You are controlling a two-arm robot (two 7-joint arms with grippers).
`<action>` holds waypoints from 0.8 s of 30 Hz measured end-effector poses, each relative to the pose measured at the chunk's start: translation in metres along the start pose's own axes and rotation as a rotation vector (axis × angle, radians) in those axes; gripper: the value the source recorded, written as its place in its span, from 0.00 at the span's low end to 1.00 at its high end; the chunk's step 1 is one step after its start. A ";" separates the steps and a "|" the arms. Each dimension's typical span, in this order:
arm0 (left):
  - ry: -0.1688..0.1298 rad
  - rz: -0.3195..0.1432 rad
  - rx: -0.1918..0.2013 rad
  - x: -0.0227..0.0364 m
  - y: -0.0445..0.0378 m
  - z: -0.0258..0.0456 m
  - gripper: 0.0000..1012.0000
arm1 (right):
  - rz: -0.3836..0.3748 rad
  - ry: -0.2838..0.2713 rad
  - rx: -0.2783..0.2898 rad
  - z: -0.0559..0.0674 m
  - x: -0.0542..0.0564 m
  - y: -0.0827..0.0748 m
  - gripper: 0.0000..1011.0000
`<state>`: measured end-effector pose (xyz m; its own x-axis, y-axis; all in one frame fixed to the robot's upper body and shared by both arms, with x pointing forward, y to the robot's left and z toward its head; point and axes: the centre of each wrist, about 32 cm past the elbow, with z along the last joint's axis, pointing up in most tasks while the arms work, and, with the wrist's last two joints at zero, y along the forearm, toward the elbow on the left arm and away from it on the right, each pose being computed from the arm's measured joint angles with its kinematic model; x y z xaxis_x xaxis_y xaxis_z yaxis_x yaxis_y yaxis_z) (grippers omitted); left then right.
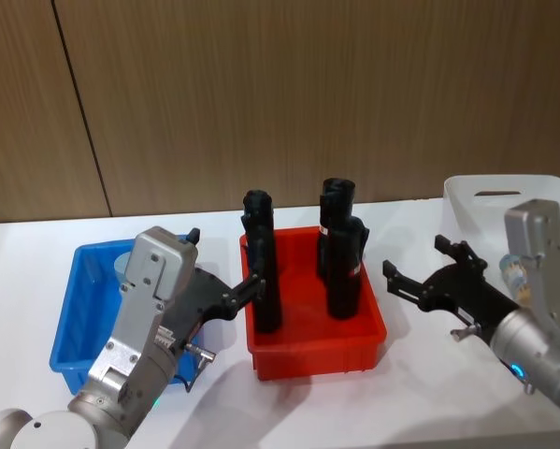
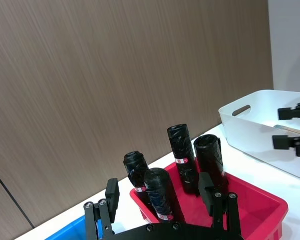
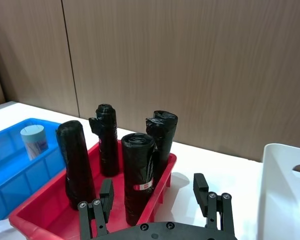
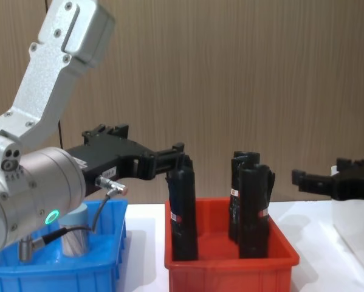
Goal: Pick the cotton swabs from the blue box and place them into the white box.
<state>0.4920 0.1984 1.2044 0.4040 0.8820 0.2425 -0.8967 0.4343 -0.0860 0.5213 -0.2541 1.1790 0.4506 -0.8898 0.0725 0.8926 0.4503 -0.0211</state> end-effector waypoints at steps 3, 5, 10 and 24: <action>0.000 0.000 0.000 0.0000 0.0000 0.0000 0.99 | 0.018 0.003 -0.006 -0.001 0.005 0.007 0.99; 0.000 0.000 0.000 0.0000 0.0000 0.0000 0.99 | 0.033 0.008 -0.011 -0.003 0.010 0.014 0.99; 0.000 0.000 0.000 -0.0001 0.0000 0.0000 0.99 | 0.063 0.017 -0.025 -0.006 0.019 0.028 0.99; 0.000 0.000 0.000 0.0000 0.0000 0.0000 0.99 | 0.140 0.065 -0.053 -0.013 0.041 0.066 0.99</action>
<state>0.4920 0.1984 1.2044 0.4040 0.8820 0.2425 -0.8967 0.4343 -0.0860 0.5987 -0.2620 1.1673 0.5688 -0.8224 0.0008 0.8199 0.5670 -0.0788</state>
